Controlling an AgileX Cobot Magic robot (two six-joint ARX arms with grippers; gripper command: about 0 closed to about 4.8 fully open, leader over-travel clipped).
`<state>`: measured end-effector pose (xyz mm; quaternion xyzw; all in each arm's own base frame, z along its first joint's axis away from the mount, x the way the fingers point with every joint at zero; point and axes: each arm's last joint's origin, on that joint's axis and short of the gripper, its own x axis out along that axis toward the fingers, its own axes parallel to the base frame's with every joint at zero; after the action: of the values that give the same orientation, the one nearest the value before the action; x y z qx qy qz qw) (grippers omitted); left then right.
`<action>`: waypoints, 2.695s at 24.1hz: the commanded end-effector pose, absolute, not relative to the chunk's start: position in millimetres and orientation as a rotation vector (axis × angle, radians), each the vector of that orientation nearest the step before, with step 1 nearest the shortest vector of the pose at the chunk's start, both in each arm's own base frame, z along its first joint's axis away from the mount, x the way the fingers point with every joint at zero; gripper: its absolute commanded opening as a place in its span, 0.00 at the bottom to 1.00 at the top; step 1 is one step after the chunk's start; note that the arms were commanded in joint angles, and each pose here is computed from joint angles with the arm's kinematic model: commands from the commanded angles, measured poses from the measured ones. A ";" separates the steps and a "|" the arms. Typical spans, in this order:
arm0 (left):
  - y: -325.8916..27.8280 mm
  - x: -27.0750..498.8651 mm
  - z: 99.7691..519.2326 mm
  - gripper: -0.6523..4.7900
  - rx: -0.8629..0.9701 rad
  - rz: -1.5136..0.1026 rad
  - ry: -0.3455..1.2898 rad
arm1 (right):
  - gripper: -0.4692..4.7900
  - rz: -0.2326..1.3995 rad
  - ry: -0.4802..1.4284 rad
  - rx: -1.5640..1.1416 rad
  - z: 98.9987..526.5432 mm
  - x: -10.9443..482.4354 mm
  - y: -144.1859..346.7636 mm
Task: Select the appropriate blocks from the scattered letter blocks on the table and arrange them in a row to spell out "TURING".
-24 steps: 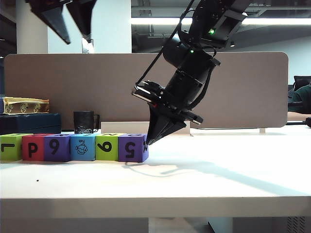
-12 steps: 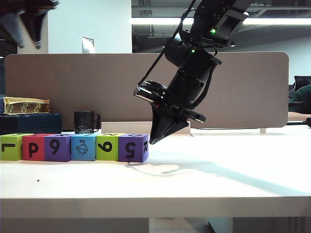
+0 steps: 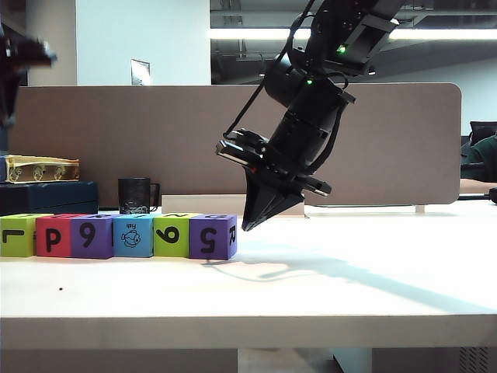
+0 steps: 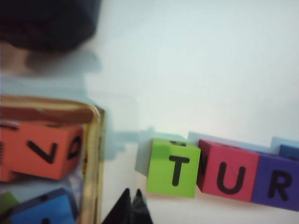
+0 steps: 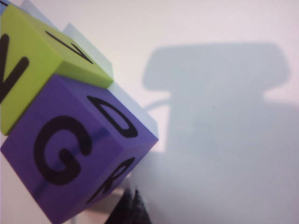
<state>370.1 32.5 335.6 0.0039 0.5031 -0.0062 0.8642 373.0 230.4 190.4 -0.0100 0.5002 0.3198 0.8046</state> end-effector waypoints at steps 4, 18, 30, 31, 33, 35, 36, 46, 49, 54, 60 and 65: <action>35.9 388.9 287.0 0.16 -0.022 -0.044 1.260 | 0.09 0.685 1.084 -0.022 194.2 370.9 229.8; 51.1 406.8 255.1 0.11 0.025 0.034 1.303 | 0.09 0.683 1.093 -0.024 193.6 370.3 229.5; 51.2 417.7 219.8 0.11 -0.072 -0.071 1.380 | 0.09 0.682 1.094 -0.023 193.6 370.5 229.0; 51.0 417.6 218.8 0.11 -0.076 -0.075 1.385 | 0.09 0.682 1.094 -0.023 193.6 370.5 229.0; 50.3 417.5 216.4 0.11 -0.090 -0.091 1.397 | 0.09 0.682 1.094 -0.023 193.6 370.5 229.0; 49.9 417.6 214.6 0.11 -0.104 -0.105 1.403 | 0.09 0.682 1.093 -0.023 193.6 370.6 229.1; 49.6 417.3 214.6 0.11 -0.109 -0.111 1.406 | 0.09 0.682 1.093 -0.023 193.6 370.5 229.0; 40.2 416.5 214.9 0.11 -0.163 -0.198 1.411 | 0.09 0.678 1.082 -0.022 194.1 372.2 228.0; 38.6 416.3 214.7 0.11 -0.161 -0.201 1.416 | 0.09 0.678 1.077 -0.021 194.3 372.8 227.7; 37.9 416.2 214.9 0.11 -0.158 -0.199 1.417 | 0.09 0.629 1.060 -0.078 193.8 373.9 225.8; 38.5 414.8 214.5 0.11 -0.142 -0.178 1.435 | 0.09 0.601 1.066 -0.085 193.2 375.5 221.6; 44.0 413.9 220.3 0.11 -0.004 -0.024 1.443 | 0.09 0.571 1.047 -0.097 202.1 381.1 217.7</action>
<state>415.1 43.4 214.1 -0.0156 0.6649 -0.0233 0.7464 378.5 216.9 191.7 -0.0434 0.5088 0.2669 0.8173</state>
